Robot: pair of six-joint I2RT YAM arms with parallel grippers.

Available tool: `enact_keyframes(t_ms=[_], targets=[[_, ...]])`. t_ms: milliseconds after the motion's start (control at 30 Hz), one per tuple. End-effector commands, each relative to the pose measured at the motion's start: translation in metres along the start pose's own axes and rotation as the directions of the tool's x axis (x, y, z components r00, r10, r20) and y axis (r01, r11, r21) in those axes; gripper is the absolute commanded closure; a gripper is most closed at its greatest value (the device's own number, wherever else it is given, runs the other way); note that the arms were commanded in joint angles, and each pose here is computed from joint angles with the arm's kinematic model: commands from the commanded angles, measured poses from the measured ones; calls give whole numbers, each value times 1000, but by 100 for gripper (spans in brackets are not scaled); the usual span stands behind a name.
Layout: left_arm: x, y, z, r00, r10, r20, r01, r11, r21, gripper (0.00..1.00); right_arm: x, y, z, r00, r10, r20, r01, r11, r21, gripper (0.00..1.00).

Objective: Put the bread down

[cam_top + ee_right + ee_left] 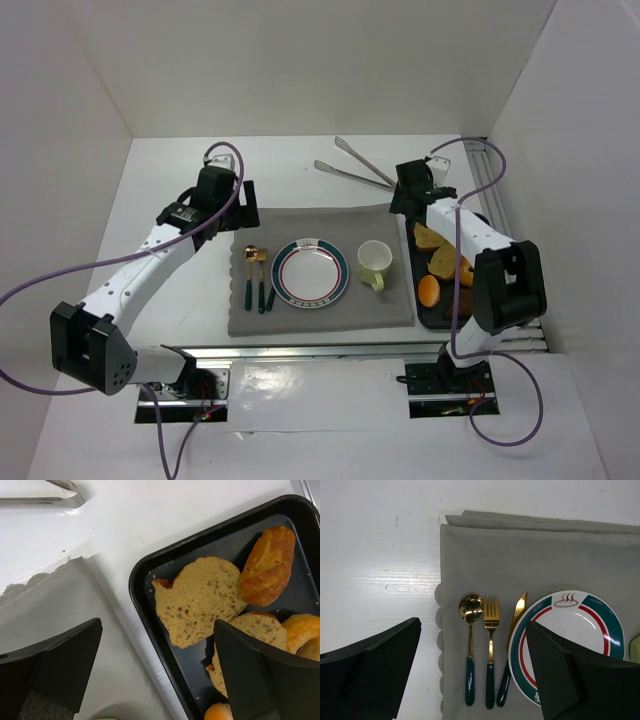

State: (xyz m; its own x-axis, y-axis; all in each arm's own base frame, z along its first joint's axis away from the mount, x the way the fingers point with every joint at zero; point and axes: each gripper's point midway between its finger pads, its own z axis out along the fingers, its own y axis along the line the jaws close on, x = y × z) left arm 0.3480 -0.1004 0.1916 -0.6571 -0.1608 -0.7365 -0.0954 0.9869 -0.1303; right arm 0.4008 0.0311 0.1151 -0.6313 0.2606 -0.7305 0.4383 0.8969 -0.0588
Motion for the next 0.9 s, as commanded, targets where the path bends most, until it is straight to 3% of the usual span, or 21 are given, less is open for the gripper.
enact_keyframes(t_ms=[0, 500, 667, 867], targets=[[-7, -2, -9, 999, -22, 34, 21, 1000, 17, 0, -16, -1, -15, 997, 49, 60, -48, 999, -24, 0], [1, 0, -9, 999, -35, 18, 35, 999, 10, 0, -18, 4, -25, 998, -8, 66, 14, 995, -97, 0], [1, 0, -9, 999, -35, 18, 35, 999, 10, 0, -58, 43, -34, 992, -32, 124, 62, 968, -243, 0], [-1, 0, -10, 999, -35, 18, 35, 999, 10, 0, -100, 109, -18, 965, -161, 208, 234, 887, -398, 0]])
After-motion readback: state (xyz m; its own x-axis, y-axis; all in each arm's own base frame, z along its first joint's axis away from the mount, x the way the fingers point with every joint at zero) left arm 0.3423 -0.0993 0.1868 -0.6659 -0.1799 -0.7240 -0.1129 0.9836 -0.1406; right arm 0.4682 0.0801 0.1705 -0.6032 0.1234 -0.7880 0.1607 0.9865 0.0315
